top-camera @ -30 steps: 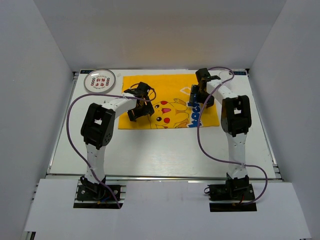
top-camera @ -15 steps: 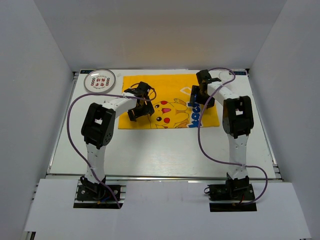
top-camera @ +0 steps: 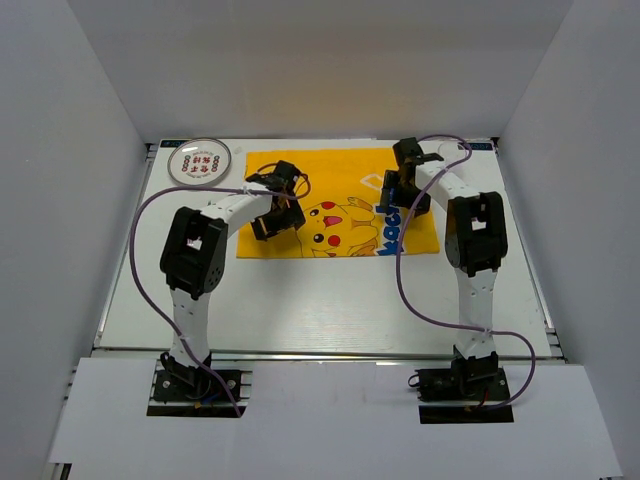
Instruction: Set the dinner table for one person
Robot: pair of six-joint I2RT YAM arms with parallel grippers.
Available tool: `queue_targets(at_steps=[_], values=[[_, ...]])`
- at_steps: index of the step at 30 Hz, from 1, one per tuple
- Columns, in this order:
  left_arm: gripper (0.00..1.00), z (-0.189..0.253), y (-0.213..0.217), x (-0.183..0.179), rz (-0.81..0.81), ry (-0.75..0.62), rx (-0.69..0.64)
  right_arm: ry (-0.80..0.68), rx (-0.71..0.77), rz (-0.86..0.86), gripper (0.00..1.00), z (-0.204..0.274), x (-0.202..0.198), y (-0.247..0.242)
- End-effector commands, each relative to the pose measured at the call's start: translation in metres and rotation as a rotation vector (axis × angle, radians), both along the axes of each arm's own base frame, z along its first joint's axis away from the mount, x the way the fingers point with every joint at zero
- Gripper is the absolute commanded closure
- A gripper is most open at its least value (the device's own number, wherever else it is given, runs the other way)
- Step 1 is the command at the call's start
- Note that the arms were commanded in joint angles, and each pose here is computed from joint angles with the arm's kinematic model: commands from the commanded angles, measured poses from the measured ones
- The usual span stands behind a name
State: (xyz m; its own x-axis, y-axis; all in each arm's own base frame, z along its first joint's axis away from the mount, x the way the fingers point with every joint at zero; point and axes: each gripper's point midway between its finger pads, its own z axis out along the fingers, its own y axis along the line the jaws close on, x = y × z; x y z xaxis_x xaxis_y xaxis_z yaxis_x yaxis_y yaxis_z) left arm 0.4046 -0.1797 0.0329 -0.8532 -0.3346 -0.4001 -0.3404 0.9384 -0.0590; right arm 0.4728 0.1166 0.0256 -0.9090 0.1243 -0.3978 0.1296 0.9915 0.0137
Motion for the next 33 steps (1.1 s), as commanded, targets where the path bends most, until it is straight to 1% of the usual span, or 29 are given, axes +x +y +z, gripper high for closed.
queue_targets(at_steps=[1, 2, 4, 5, 7, 8, 10, 11, 12, 13, 14, 15, 16, 17, 18, 19, 20, 21, 22, 23, 24, 26, 27, 30, 31, 32, 33], values=[[0.02, 0.081, 0.007, 0.023, 0.052, -0.172, -0.022, -0.073, 0.020, -0.015, 0.11, 0.047, 0.014, 0.000], [0.02, 0.090, 0.008, 0.025, 0.057, -0.189, -0.026, -0.102, 0.027, -0.011, 0.11, 0.064, 0.020, 0.001], [0.02, 0.109, 0.008, 0.029, 0.063, -0.217, -0.025, -0.133, 0.034, -0.006, 0.11, 0.083, 0.025, 0.003], [0.02, 0.118, 0.011, 0.029, 0.067, -0.232, -0.016, -0.160, 0.044, -0.007, 0.11, 0.101, 0.027, 0.003], [0.02, 0.137, 0.019, 0.034, 0.089, -0.265, -0.006, -0.199, 0.058, 0.005, 0.11, 0.125, 0.026, 0.008], [0.02, 0.145, 0.024, 0.036, 0.094, -0.291, 0.013, -0.242, 0.076, 0.010, 0.11, 0.150, 0.020, 0.008], [0.02, 0.174, 0.042, 0.052, 0.115, -0.377, 0.033, -0.296, 0.122, 0.049, 0.11, 0.177, 0.007, 0.018], [0.02, 0.186, 0.048, 0.059, 0.119, -0.408, 0.032, -0.328, 0.150, 0.064, 0.11, 0.194, -0.016, 0.016], [0.02, 0.186, 0.055, 0.067, 0.128, -0.405, 0.034, -0.395, 0.226, 0.090, 0.11, 0.211, -0.021, 0.027], [0.02, 0.205, 0.075, 0.083, 0.177, -0.447, 0.014, -0.519, 0.291, 0.119, 0.11, 0.258, -0.046, 0.030], [0.02, 0.205, 0.082, 0.088, 0.191, -0.428, -0.007, -0.476, 0.338, 0.156, 0.11, 0.232, -0.069, 0.038], [0.02, 0.191, 0.089, 0.099, 0.215, -0.396, -0.017, -0.555, 0.397, 0.153, 0.11, 0.250, -0.075, 0.044], [0.02, 0.190, 0.099, 0.107, 0.247, -0.390, -0.038, -0.573, 0.437, 0.176, 0.11, 0.255, -0.089, 0.048], [0.02, 0.191, 0.124, 0.116, 0.309, -0.401, -0.056, -0.638, 0.487, 0.221, 0.11, 0.280, -0.112, 0.052], [0.02, 0.183, 0.130, 0.120, 0.332, -0.388, -0.095, -0.607, 0.534, 0.257, 0.11, 0.269, -0.129, 0.058], [0.02, 0.179, 0.140, 0.123, 0.389, -0.392, -0.131, -0.656, 0.593, 0.280, 0.11, 0.287, -0.150, 0.060], [0.03, 0.170, 0.160, 0.130, 0.435, -0.409, -0.140, -0.649, 0.686, 0.359, 0.11, 0.291, -0.168, 0.074], [0.03, 0.169, 0.169, 0.132, 0.462, -0.423, -0.152, -0.661, 0.732, 0.395, 0.11, 0.280, -0.177, 0.079], [0.04, 0.172, 0.178, 0.135, 0.495, -0.447, -0.166, -0.692, 0.786, 0.410, 0.11, 0.292, -0.194, 0.080], [0.04, 0.169, 0.194, 0.140, 0.525, -0.477, -0.170, -0.671, 0.836, 0.459, 0.11, 0.291, -0.208, 0.086], [0.04, 0.169, 0.201, 0.144, 0.554, -0.485, -0.188, -0.651, 0.859, 0.484, 0.11, 0.281, -0.216, 0.090], [0.04, 0.167, 0.218, 0.153, 0.591, -0.503, -0.201, -0.643, 0.884, 0.538, 0.11, 0.280, -0.230, 0.092], [0.04, 0.167, 0.218, 0.157, 0.601, -0.511, -0.209, -0.634, 0.884, 0.544, 0.11, 0.276, -0.233, 0.091], [0.04, 0.159, 0.242, 0.168, 0.653, -0.540, -0.218, -0.618, 0.887, 0.596, 0.11, 0.276, -0.241, 0.094], [0.04, 0.144, 0.248, 0.171, 0.663, -0.516, -0.214, -0.606, 0.907, 0.615, 0.11, 0.276, -0.245, 0.096], [0.04, 0.143, 0.260, 0.174, 0.696, -0.517, -0.215, -0.600, 0.917, 0.622, 0.11, 0.277, -0.247, 0.097], [0.04, 0.127, 0.266, 0.168, 0.726, -0.461, -0.203, -0.596, 0.926, 0.631, 0.11, 0.277, -0.249, 0.098]])
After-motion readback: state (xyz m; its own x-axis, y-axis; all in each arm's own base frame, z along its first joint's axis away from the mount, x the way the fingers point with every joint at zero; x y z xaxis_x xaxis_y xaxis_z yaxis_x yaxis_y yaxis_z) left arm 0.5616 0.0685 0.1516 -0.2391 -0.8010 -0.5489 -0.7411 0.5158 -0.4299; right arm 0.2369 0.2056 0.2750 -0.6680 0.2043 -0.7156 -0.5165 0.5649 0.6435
